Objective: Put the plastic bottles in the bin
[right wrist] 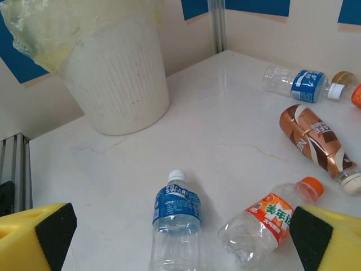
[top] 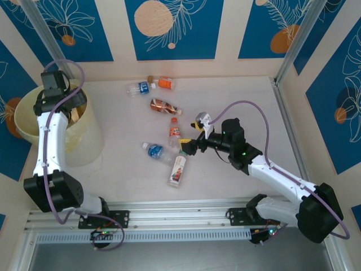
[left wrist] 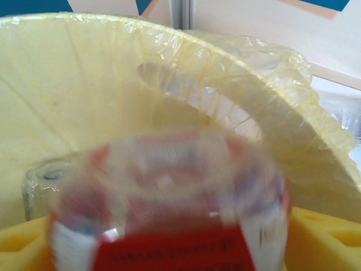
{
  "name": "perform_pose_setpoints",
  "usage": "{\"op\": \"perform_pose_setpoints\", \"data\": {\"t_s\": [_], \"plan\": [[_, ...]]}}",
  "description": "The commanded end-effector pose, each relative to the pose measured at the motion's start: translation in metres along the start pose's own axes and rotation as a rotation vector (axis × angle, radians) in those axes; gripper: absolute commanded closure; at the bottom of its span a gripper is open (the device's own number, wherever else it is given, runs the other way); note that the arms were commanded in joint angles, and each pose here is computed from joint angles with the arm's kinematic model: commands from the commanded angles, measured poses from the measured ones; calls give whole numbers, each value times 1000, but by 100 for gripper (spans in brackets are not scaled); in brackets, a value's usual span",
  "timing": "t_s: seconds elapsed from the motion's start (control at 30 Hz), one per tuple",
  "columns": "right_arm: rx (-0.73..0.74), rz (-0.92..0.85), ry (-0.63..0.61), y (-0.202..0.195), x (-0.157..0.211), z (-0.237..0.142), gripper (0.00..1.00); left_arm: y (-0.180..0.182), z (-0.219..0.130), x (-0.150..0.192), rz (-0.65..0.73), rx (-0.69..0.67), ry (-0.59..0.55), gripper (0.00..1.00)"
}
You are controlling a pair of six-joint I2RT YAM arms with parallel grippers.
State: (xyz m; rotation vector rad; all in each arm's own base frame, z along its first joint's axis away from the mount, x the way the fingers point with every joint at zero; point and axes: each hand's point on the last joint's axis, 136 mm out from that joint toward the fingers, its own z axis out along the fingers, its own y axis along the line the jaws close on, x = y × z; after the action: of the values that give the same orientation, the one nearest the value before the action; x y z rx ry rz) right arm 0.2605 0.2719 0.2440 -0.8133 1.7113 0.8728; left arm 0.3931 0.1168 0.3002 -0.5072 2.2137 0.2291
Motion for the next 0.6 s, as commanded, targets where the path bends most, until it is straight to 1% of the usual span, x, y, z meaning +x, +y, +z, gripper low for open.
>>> {"op": "perform_pose_setpoints", "data": {"t_s": [0.0, 0.07, 0.23, 0.4, 0.5, 0.57], "plan": [[-5, -38, -36, 4, -16, -1, 1, -12, -14, -12, -27, 84, -24, 13], [0, -37, -35, 4, -16, -2, 1, -12, -21, -18, -40, 87, -52, 8], [5, -40, -32, 3, -14, -1, 1, -16, -33, -23, -74, 129, -92, 0], [2, -40, -31, 4, -15, -1, 1, -25, -43, -25, -114, 194, -103, 0], [9, -36, -26, 2, -14, 0, 1, -30, -60, -34, -135, 243, -144, 0], [30, -26, -22, -1, -13, 0, 1, -38, -73, -40, -148, 301, -173, 0]]}}
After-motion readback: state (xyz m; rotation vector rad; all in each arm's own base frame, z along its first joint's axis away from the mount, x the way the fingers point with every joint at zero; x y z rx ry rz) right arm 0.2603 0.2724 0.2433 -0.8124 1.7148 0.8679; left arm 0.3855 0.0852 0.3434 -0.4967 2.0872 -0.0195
